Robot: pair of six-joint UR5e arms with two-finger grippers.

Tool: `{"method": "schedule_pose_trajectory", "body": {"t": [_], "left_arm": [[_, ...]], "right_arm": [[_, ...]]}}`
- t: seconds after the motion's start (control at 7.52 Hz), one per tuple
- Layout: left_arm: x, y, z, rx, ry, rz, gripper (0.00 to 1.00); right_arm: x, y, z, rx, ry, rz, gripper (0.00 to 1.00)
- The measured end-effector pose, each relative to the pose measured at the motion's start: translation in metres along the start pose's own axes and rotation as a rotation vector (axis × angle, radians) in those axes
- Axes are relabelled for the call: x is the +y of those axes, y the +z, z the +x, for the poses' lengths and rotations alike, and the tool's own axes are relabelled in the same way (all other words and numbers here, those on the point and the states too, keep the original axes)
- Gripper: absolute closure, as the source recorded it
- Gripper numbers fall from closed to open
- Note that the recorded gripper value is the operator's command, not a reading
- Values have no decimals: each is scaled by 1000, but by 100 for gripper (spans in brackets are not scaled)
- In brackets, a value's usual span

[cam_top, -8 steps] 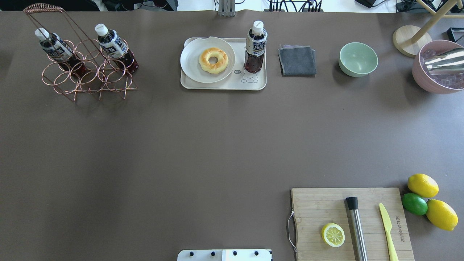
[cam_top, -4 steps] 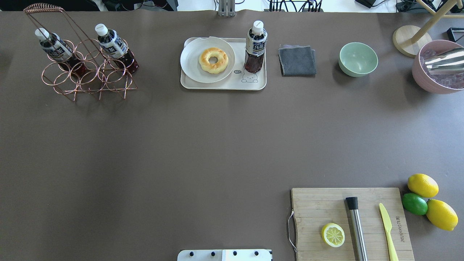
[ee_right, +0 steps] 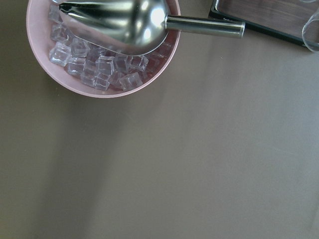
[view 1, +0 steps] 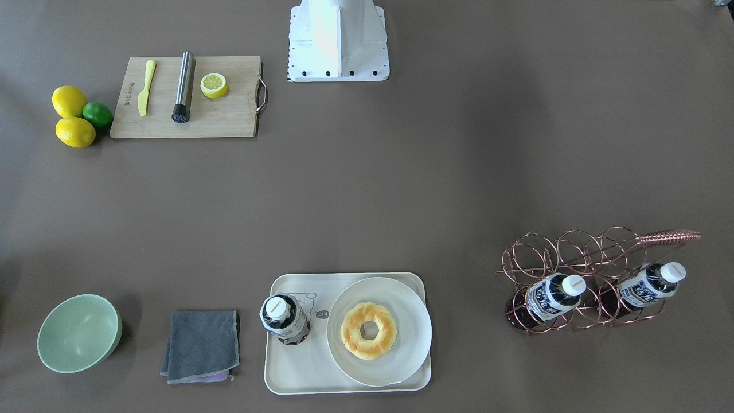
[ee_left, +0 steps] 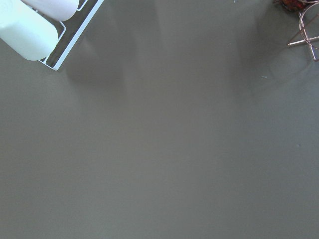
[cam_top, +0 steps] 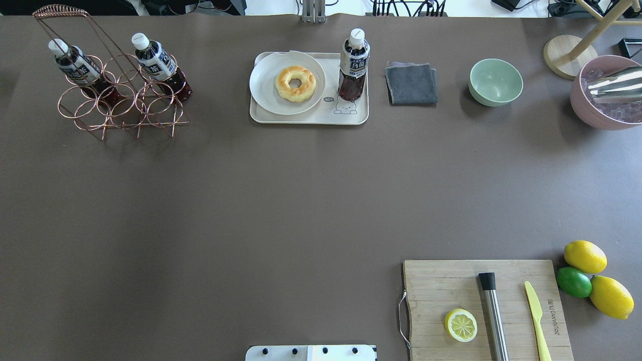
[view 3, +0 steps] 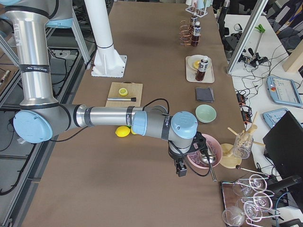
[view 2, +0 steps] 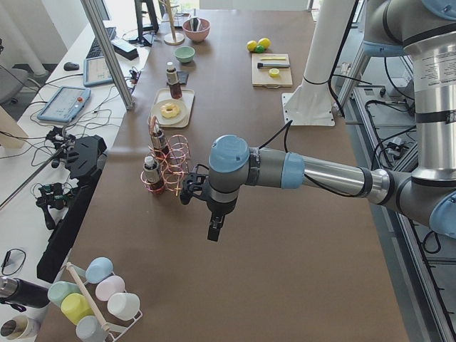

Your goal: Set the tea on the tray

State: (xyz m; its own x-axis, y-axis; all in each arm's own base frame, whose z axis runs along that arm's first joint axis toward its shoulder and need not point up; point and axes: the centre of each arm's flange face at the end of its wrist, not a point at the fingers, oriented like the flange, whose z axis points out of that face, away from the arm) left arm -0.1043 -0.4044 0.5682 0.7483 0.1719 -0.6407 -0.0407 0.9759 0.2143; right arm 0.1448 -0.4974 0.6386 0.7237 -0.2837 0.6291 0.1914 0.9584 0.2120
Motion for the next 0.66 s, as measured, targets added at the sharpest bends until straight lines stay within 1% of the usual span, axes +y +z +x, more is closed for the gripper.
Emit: {"method": "schedule_pose_trajectory", "body": {"t": [0.66], "left_arm": [[0,3,-4,-5,-1,-1,3]], "right_arm": [[1,1,0,-1,1,-3,0]]}}
